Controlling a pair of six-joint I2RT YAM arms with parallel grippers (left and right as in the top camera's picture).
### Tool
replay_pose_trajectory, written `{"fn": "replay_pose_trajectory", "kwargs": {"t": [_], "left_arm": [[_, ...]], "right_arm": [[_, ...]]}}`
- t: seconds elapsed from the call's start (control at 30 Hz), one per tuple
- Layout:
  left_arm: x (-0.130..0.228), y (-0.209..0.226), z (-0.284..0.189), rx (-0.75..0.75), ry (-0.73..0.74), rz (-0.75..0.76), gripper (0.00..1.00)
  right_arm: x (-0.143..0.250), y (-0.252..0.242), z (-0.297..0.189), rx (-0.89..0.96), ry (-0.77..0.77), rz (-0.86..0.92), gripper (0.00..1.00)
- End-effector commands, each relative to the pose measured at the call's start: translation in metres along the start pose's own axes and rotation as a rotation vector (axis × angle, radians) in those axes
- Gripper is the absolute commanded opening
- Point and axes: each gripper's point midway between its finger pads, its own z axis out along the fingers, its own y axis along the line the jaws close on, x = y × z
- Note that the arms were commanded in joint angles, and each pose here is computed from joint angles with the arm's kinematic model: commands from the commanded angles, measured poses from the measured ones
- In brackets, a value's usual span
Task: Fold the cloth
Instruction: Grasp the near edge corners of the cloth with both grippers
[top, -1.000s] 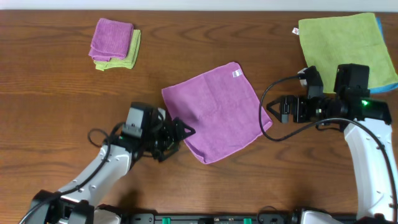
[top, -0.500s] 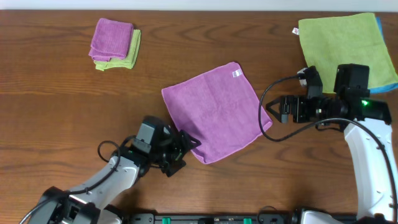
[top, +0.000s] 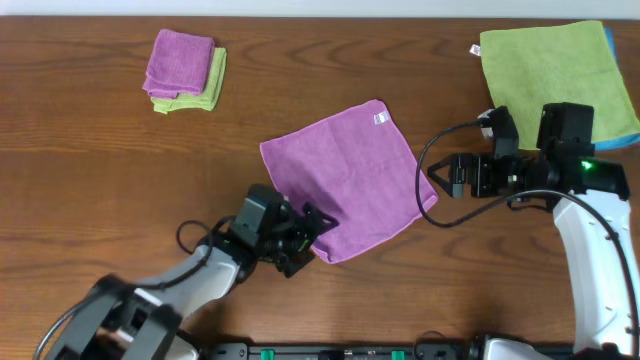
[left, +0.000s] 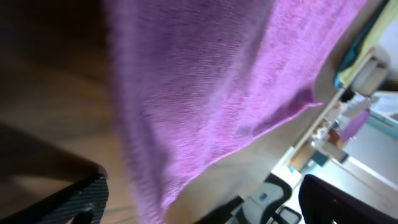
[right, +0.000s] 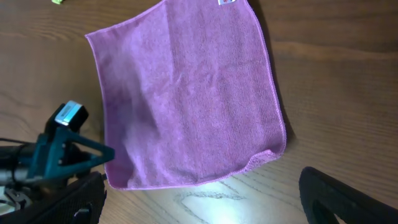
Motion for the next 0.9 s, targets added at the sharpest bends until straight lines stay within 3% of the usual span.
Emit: {"fn": "replay_pose_trajectory", "kwargs": {"t": [0.0,0.07,0.1,0.2,0.27,0.67,0.87], "left_arm": [[-0.006,0.032,0.011,-0.086,-0.021,-0.052,0.87],[-0.007,0.035,0.013,-0.093,-0.020,-0.056,0.72],[-0.007,0.036,0.013,-0.096,-0.020,-0.057,0.54],[-0.007,0.036,0.013,-0.096,-0.023,-0.046,0.22],[-0.008,0.036,0.013,-0.096,-0.022,-0.018,0.07],[0.005,0.028,0.002,-0.019,0.132,0.150,0.06],[-0.003,0.033,-0.010,0.000,0.153,0.146,0.06]], "right_arm": [[0.001,0.002,-0.002,-0.019,-0.005,0.008,0.99],[0.001,0.002,-0.002,-0.020,-0.001,0.011,0.99],[0.002,0.002,-0.002,-0.020,0.001,0.012,0.99],[0.004,0.002,-0.002,-0.016,0.008,0.016,0.99],[0.005,0.002,-0.002,-0.017,0.011,0.003,0.99],[0.052,-0.034,0.043,0.039,0.053,0.103,0.99],[0.071,-0.047,0.067,0.044,0.023,0.247,0.91]]}}
